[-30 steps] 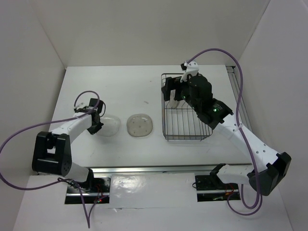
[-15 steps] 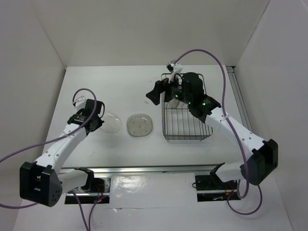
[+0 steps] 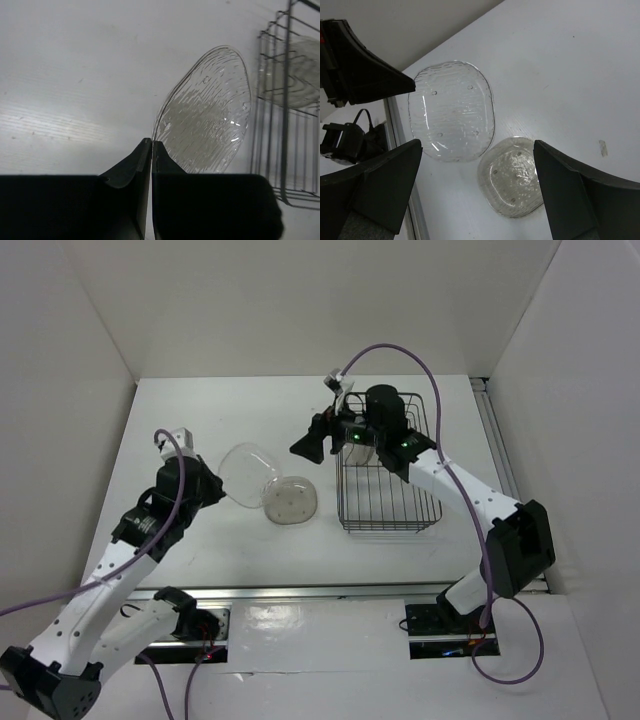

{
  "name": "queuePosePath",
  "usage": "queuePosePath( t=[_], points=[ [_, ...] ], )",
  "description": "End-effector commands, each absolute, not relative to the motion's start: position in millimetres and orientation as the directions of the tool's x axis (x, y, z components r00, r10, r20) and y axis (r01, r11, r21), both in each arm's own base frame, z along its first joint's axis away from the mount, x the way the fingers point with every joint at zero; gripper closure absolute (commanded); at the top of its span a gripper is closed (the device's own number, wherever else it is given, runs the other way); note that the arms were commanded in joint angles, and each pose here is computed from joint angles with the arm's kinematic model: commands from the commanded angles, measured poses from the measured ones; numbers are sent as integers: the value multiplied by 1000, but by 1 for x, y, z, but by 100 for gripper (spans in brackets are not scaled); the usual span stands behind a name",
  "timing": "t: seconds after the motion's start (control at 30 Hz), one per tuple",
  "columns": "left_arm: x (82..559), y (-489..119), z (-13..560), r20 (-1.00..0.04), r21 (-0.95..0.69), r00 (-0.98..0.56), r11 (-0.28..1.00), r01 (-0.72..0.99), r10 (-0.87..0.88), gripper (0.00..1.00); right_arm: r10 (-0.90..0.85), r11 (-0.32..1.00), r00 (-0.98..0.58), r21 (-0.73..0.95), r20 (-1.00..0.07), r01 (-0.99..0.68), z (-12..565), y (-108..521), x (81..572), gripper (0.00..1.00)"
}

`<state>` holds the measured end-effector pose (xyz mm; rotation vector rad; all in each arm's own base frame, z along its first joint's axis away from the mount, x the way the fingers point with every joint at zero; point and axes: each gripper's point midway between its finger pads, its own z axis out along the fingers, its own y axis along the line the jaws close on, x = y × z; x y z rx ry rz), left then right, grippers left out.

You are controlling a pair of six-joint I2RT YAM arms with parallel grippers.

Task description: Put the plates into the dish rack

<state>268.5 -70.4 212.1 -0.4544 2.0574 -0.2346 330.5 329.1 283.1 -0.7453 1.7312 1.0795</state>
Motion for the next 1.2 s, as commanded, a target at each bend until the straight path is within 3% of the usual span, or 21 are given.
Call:
queuePosePath(
  t=[0.0,0.27,0.47,0.5,0.6,0.63,0.7,0.73,0.77,0.8,0.87,0.9,1.0,1.03,1.17],
  points=[
    [272,-97,255,-838,-424,-372,906,-15,-398,100,-13,340,-293,271,-956,-901,305,341,334,1],
    [264,-121,282,-864,-453,-329,872,183,-380,100,-93,304,-342,300,-935,-904,266,365,327,1],
    [266,-128,282,-858,-468,-338,859,209,-386,100,-121,272,-349,307,-929,-912,255,379,320,18],
    [267,-128,284,-860,-470,-331,857,212,-389,100,-116,274,-361,319,-925,-907,253,380,322,24],
    [268,-128,277,-857,-467,-345,860,205,-383,100,-118,275,-384,342,-916,-899,249,384,319,86],
    [268,-128,277,-857,-467,-345,860,205,-383,100,-116,288,-384,339,-916,-896,248,383,322,100],
    [272,-128,271,-848,-467,-367,866,179,-381,100,-115,328,-401,347,-909,-879,247,384,325,100],
    [274,-127,272,-844,-469,-370,869,159,-388,95,-106,345,-394,338,-913,-876,253,382,327,100],
    [274,-127,265,-834,-473,-392,869,144,-389,79,-95,361,-379,323,-920,-875,263,382,327,100],
    [276,-122,263,-830,-467,-395,878,104,-394,49,-79,434,-372,303,-925,-848,267,375,338,100],
    [278,-121,262,-823,-471,-401,878,87,-402,19,-50,542,-350,269,-935,-796,287,356,346,100],
    [277,-115,257,-820,-463,-403,885,49,-407,0,-23,669,-312,218,-950,-711,298,337,367,100],
    [281,-104,254,-814,-455,-394,890,-27,-428,0,23,852,-257,154,-966,-500,335,285,384,100],
    [281,-104,255,-811,-451,-402,892,-32,-425,0,35,936,-231,113,-972,-333,343,252,396,100],
    [287,-98,234,-775,-409,-478,904,-120,-414,0,26,998,-226,12,-974,63,361,150,396,100]
  ],
)
